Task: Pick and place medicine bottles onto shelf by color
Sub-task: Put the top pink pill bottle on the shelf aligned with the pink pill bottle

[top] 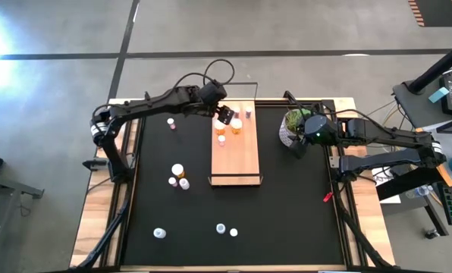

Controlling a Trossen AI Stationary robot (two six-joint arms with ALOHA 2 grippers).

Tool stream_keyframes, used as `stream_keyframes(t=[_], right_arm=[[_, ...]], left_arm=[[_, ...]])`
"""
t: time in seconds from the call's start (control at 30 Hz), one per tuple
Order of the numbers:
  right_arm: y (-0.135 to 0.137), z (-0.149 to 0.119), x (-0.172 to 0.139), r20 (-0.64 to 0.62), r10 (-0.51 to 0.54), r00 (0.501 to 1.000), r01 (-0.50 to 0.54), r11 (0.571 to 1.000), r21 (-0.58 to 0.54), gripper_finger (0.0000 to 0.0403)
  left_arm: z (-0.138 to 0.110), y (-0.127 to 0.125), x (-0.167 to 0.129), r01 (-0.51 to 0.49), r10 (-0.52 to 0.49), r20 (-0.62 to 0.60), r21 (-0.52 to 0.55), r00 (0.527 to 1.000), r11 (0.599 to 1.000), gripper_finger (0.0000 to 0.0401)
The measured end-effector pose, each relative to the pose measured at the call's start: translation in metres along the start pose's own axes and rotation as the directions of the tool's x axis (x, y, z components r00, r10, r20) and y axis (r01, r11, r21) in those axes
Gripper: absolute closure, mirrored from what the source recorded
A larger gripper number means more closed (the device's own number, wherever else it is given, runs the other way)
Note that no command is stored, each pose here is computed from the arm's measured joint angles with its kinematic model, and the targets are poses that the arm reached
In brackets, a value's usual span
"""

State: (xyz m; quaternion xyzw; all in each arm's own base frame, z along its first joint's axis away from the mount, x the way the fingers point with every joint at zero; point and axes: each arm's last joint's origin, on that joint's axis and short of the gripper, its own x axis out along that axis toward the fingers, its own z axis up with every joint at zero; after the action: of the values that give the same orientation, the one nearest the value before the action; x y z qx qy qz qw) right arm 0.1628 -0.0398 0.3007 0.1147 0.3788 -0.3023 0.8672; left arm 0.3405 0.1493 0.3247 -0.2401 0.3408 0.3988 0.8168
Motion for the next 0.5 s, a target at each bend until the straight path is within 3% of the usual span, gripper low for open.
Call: stream_keyframes(t=[0.5], right_arm=[[0.0, 0.0, 0.0, 0.0, 0.0, 1.0, 0.0, 1.0, 0.0, 0.0177]], left_arm=[[-0.012, 0.015, -0.02, -0.083, 0.088, -0.122, 0.045, 0.989, 0.996, 0.0126]])
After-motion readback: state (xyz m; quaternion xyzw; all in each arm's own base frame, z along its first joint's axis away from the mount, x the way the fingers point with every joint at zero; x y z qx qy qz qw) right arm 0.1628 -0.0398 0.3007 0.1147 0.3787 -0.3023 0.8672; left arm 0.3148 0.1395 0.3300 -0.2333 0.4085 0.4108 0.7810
